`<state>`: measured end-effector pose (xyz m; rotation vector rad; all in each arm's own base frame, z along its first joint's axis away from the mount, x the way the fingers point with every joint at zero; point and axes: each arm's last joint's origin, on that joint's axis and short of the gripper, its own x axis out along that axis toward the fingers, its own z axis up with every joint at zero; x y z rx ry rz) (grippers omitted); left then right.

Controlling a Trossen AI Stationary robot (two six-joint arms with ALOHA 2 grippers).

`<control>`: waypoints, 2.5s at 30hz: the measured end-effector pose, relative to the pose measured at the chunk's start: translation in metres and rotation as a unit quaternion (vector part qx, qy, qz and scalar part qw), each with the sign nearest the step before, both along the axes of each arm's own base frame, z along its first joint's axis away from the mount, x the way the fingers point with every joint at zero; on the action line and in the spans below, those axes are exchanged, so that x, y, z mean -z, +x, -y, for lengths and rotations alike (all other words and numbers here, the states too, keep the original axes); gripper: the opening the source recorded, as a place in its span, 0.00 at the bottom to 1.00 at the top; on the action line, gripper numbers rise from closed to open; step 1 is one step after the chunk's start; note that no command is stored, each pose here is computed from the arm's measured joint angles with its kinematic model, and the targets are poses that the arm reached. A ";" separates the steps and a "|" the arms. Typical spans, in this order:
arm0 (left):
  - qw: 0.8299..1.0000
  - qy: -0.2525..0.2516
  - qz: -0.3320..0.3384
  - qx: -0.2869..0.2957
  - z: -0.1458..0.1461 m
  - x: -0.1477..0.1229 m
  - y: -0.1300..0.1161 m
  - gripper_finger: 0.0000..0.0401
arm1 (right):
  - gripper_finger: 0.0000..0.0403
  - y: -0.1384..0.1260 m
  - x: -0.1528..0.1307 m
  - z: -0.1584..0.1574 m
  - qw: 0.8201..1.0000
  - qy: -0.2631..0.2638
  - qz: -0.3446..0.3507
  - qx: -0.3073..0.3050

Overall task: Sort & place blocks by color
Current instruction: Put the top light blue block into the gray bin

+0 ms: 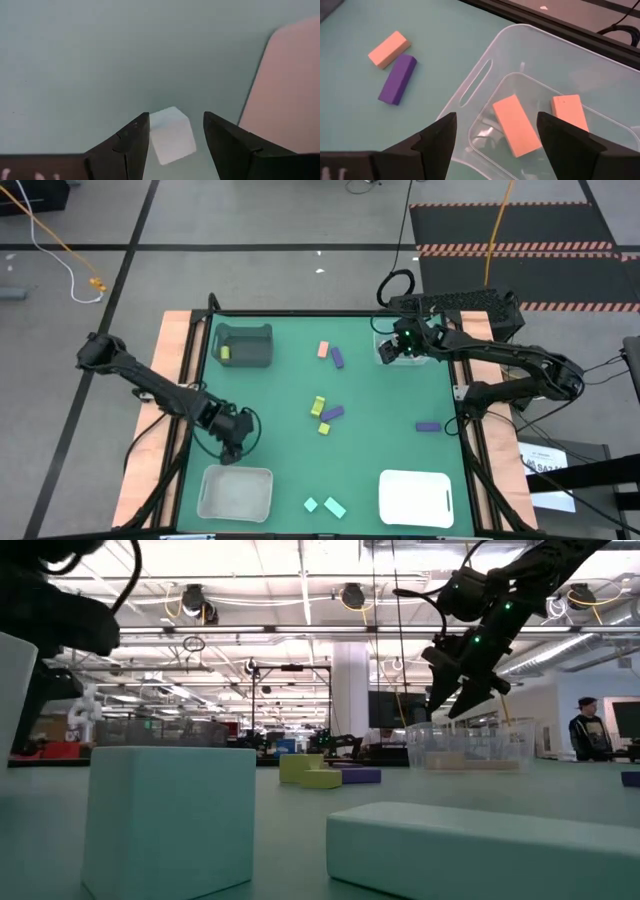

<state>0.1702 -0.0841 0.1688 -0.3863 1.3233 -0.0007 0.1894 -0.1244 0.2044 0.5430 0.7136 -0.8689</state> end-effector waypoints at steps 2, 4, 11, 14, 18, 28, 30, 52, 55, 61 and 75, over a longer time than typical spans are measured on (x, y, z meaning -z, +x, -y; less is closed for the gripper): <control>1.000 0.019 0.009 -0.002 0.002 0.000 -0.001 0.46 | 0.66 0.000 0.000 0.000 1.000 0.000 0.000 0.000; 0.999 0.033 0.014 -0.015 0.002 0.000 -0.001 0.47 | 0.66 0.000 0.000 0.000 1.000 0.000 0.000 0.000; 0.999 0.041 -0.001 -0.023 0.001 0.001 -0.004 0.47 | 0.66 0.000 0.000 0.000 1.000 0.000 0.000 0.000; 0.997 0.071 0.015 0.027 -0.001 0.001 -0.004 0.47 | 0.66 0.000 0.000 0.000 1.000 -0.001 -0.001 -0.001; 0.991 0.117 0.044 0.049 -0.007 0.000 0.001 0.47 | 0.66 0.000 0.000 0.000 1.000 -0.003 -0.004 -0.005; 0.987 0.103 0.113 0.053 -0.005 -0.006 0.015 0.47 | 0.66 0.000 0.000 0.000 1.000 -0.003 -0.004 -0.005; 0.985 0.097 0.132 0.054 -0.003 -0.014 0.020 0.47 | 0.66 0.000 0.000 0.000 1.000 -0.003 -0.004 -0.005; 0.960 -0.004 -0.031 -0.279 0.017 -0.042 -0.001 0.70 | 0.66 0.000 0.000 0.000 1.000 -0.003 -0.004 -0.005; 0.961 0.005 -0.039 -0.272 0.019 -0.036 -0.003 0.77 | 0.66 0.000 0.000 0.000 1.000 -0.004 -0.004 -0.006; 0.964 0.030 -0.094 -0.249 0.025 -0.015 0.003 0.81 | 0.66 0.000 0.000 0.000 1.000 -0.003 -0.003 -0.005; 0.964 0.087 -0.158 -0.197 0.032 0.019 0.013 0.80 | 0.66 0.000 0.000 0.000 1.000 -0.004 -0.003 -0.005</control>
